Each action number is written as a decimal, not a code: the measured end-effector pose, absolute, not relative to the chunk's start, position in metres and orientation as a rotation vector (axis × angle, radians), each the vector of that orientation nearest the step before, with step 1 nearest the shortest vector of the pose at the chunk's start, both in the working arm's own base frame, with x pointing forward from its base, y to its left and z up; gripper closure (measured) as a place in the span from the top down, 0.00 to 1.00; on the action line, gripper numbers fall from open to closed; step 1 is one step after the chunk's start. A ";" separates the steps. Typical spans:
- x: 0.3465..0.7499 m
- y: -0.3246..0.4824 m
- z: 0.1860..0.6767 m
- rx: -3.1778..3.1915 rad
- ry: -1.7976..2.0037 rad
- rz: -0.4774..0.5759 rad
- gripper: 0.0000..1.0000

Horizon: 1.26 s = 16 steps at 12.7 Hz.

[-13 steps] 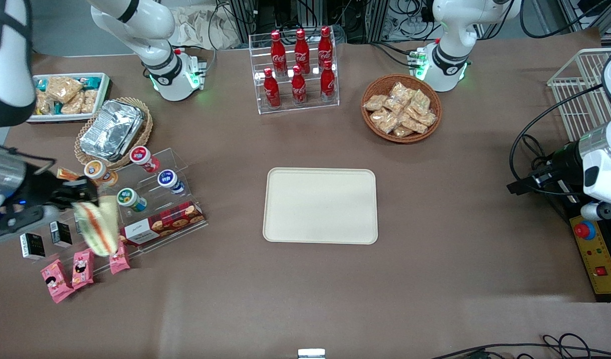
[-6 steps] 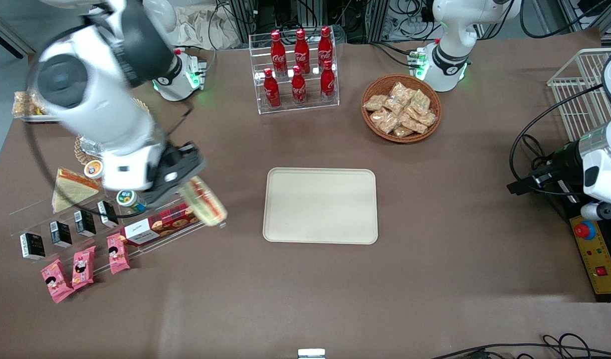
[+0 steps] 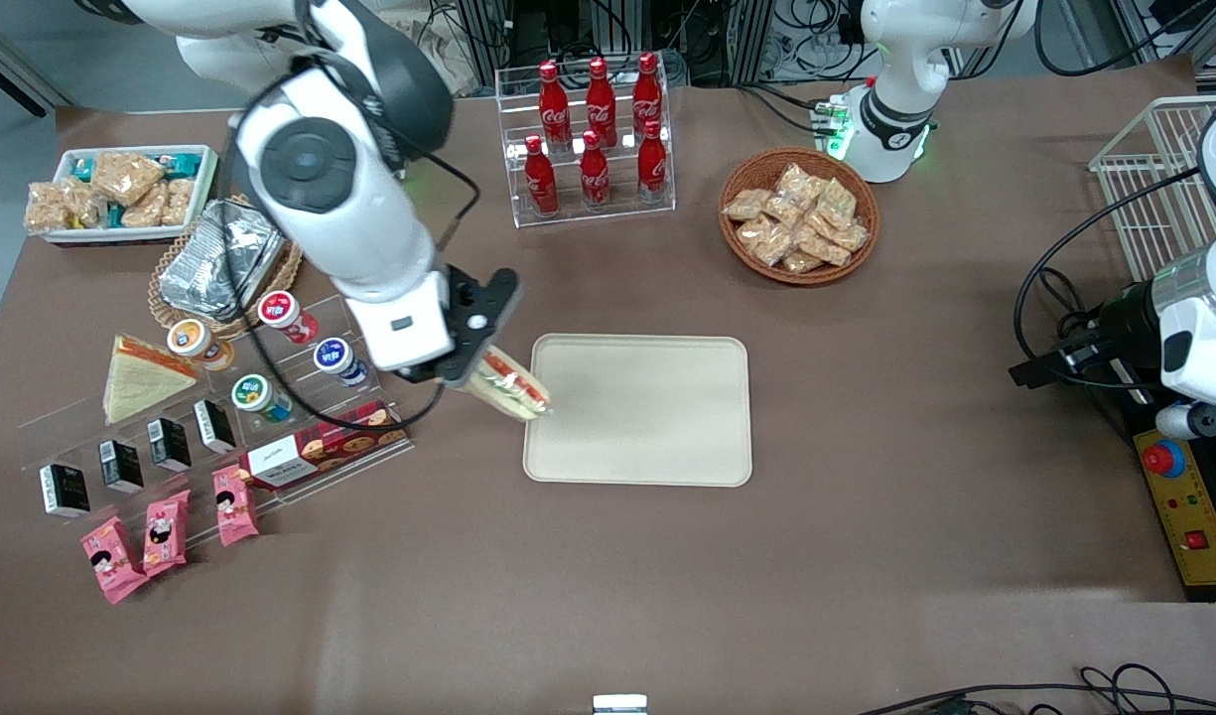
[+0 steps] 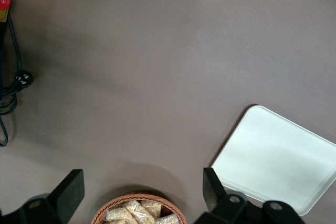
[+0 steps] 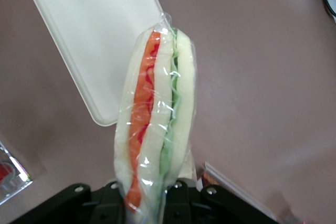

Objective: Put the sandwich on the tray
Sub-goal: 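Lower the held sandwich onto the cream tray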

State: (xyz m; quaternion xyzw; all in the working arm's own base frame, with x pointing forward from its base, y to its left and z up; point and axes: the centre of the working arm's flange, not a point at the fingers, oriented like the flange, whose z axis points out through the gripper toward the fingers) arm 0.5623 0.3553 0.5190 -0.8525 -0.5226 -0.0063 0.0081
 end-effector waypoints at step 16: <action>0.562 0.471 0.296 -2.460 -1.931 -0.077 0.19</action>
